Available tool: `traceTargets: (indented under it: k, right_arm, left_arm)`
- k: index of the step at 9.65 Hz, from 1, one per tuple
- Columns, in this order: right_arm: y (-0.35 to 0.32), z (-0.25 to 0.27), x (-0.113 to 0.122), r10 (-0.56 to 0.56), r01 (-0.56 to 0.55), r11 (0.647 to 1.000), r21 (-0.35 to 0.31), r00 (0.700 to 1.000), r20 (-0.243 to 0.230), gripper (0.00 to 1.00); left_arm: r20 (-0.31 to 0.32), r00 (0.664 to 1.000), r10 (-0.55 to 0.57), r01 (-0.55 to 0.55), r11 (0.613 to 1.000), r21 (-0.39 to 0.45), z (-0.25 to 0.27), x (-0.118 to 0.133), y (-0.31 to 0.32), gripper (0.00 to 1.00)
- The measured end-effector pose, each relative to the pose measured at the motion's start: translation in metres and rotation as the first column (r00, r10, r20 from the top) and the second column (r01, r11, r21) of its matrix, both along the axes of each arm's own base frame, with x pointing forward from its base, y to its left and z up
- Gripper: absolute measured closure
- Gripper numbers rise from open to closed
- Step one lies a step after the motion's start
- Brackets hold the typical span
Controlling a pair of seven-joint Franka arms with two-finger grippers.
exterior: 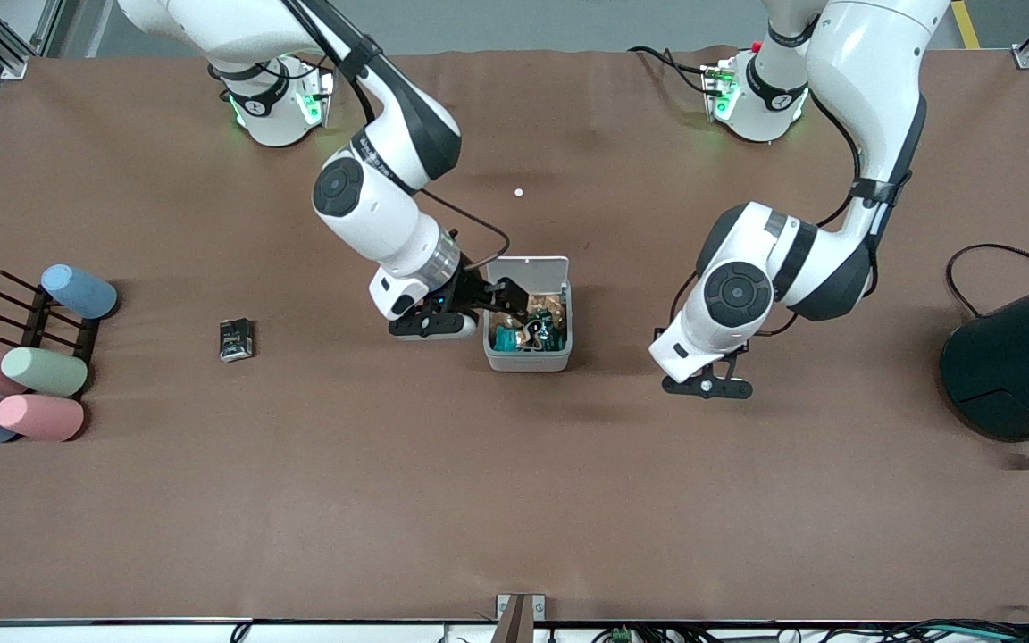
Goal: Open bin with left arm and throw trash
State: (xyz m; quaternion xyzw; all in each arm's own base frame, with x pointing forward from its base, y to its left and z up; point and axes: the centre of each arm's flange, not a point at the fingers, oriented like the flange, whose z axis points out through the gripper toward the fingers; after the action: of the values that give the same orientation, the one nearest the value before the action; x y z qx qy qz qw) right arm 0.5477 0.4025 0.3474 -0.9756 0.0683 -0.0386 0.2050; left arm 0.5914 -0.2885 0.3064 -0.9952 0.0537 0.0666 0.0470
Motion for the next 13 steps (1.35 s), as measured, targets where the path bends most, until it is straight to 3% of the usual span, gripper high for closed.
traceTargets:
  k: [1,2,3,4,7,10,13]
  right_arm:
    - [-0.023,-0.012,0.007,0.055,-0.056,0.992,-0.117,0.998,-0.008,0.0]
    - [-0.047,-0.024,0.011,0.122,-0.127,0.959,-0.254,0.992,-0.037,0.0]
    - [-0.068,-0.032,0.015,0.163,-0.176,0.922,-0.346,0.984,-0.066,0.0]
    - [-0.086,-0.039,0.018,0.192,-0.211,0.897,-0.389,0.978,-0.087,0.0]
    - [-0.179,-0.073,0.033,0.277,-0.319,0.85,-0.42,0.948,-0.159,0.0]
    - [-0.24,-0.101,0.023,0.302,-0.368,0.819,-0.44,0.929,-0.216,0.0]
    - [-0.326,-0.118,0.014,0.343,-0.404,0.769,-0.495,0.915,-0.213,0.0]
  left_arm:
    - [-0.01,0.999,0.035,-0.035,0.999,-0.024,0.017,-0.002,-0.019,0.46]
    - [-0.011,0.997,0.077,-0.077,0.996,-0.044,0.034,-0.007,-0.04,0.46]
    - [-0.021,0.992,0.124,-0.125,0.99,-0.062,0.043,-0.015,-0.061,0.46]
    - [-0.038,0.986,0.164,-0.166,0.983,-0.073,0.042,-0.029,-0.086,0.46]
    - [-0.031,0.973,0.229,-0.231,0.969,-0.086,0.035,-0.061,-0.173,0.46]
    - [-0.001,0.97,0.243,-0.24,0.96,-0.141,0.029,-0.05,-0.191,0.46]
    - [0.036,0.963,0.268,-0.256,0.946,-0.2,0.023,-0.045,-0.201,0.46]
